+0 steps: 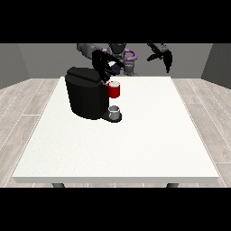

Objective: Insert the coffee pod into the coffee machine and close the lid

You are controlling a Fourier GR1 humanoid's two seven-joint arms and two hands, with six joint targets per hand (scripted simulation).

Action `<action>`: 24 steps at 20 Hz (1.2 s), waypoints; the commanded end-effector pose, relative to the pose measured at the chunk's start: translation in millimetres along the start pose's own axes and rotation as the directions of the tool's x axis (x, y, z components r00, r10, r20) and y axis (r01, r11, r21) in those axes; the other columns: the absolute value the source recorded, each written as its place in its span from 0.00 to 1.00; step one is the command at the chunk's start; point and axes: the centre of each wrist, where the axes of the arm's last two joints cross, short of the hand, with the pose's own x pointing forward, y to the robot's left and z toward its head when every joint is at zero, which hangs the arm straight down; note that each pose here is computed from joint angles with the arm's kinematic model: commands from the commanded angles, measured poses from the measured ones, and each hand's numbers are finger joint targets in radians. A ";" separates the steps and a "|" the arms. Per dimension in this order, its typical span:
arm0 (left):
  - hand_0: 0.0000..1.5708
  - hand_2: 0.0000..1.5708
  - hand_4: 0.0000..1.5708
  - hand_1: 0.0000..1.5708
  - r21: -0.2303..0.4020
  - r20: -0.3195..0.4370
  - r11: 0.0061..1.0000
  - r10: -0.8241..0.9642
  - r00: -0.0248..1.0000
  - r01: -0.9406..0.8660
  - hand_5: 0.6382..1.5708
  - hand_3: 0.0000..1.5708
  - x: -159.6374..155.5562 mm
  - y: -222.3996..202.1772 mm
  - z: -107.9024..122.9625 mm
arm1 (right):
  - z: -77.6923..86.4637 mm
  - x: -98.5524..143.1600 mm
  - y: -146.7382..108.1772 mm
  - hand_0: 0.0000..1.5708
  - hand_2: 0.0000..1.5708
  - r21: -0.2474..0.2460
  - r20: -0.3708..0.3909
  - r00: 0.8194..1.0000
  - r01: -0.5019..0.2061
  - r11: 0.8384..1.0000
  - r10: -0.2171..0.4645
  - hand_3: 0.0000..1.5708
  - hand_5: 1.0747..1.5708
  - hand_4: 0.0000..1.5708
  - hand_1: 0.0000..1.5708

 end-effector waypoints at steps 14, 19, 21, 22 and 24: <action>0.00 0.00 0.25 0.00 -0.131 0.152 0.991 -0.006 0.988 0.026 1.00 0.00 37.3 -23.1 -41.1 | 21.4 112.1 -24.7 0.00 0.00 -0.030 0.288 0.957 -0.034 0.999 0.042 0.00 1.00 0.00 0.00; 0.00 0.00 0.22 0.00 -0.181 0.163 0.983 0.014 0.987 0.016 1.00 0.00 44.5 -40.3 -48.9 | 28.5 113.9 -41.5 0.00 0.00 -0.055 0.274 0.962 -0.001 0.998 0.016 0.00 1.00 0.00 0.00; 0.00 0.00 0.00 0.00 -0.200 0.210 0.979 0.002 0.978 0.041 1.00 0.00 54.6 -37.3 -55.6 | 32.5 118.2 -49.0 0.00 0.00 -0.090 0.277 0.961 0.027 0.996 -0.001 0.00 1.00 0.00 0.00; 0.00 0.00 0.14 0.00 -0.201 0.203 0.979 0.003 0.979 0.039 1.00 0.00 52.0 -32.6 -53.4 | 31.3 115.5 -55.5 0.00 0.00 -0.095 0.280 0.959 0.066 0.993 -0.037 0.00 1.00 0.00 0.00; 0.00 0.00 0.18 0.00 -0.212 0.218 0.976 0.004 0.976 0.044 1.00 0.00 64.9 -46.3 -62.2 | 31.3 123.8 -50.7 0.00 0.00 -0.083 0.325 0.945 0.055 0.995 -0.025 0.00 1.00 0.03 0.00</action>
